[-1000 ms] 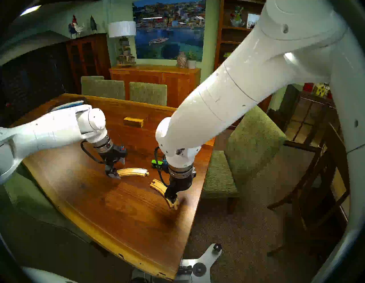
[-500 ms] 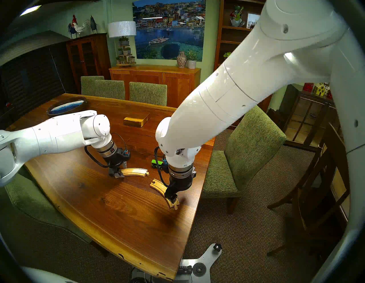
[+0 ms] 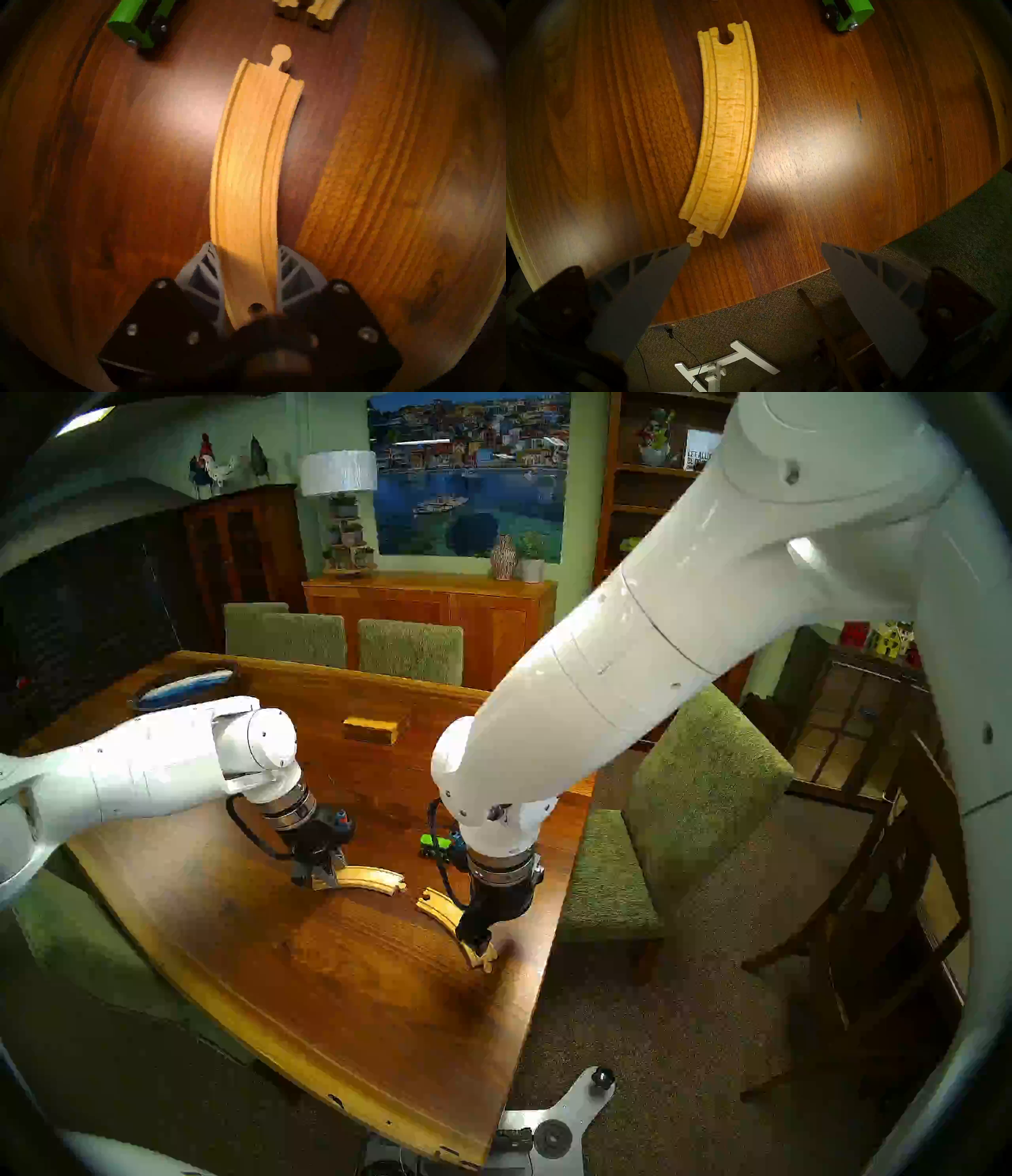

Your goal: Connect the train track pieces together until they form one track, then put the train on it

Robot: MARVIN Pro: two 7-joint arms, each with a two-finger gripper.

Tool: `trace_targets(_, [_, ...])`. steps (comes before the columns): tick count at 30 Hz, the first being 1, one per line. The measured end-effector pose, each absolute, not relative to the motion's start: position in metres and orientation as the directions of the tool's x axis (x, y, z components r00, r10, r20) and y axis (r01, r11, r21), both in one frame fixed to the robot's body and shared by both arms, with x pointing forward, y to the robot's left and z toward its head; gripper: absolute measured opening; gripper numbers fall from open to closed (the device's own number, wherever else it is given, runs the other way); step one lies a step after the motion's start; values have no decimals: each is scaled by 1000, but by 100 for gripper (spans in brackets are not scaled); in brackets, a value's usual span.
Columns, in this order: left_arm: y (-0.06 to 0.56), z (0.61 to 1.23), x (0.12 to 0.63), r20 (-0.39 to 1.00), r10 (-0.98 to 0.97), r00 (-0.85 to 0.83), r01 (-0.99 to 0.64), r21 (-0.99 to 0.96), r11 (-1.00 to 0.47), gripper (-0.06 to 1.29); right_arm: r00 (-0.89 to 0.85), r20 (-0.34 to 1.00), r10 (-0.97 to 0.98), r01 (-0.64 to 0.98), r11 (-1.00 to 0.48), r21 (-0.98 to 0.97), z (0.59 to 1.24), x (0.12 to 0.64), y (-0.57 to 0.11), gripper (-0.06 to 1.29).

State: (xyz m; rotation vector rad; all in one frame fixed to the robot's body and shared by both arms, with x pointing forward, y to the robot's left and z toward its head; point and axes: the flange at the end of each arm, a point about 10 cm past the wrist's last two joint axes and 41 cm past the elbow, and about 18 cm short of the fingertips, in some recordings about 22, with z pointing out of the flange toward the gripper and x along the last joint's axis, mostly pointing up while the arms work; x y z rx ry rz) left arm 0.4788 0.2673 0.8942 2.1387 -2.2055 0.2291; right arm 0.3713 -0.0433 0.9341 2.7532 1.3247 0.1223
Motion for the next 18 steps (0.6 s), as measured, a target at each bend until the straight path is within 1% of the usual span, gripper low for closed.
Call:
trace_targets(8, [268, 906, 452, 175, -984, -36, -999, -22, 32, 23, 622, 35, 782, 775, -622, 110, 934, 371, -43, 124])
trace_targets(18, [277, 926, 440, 183, -983, 11, -999, -44, -20, 23, 622, 35, 782, 775, -622, 110, 934, 371, -43, 124])
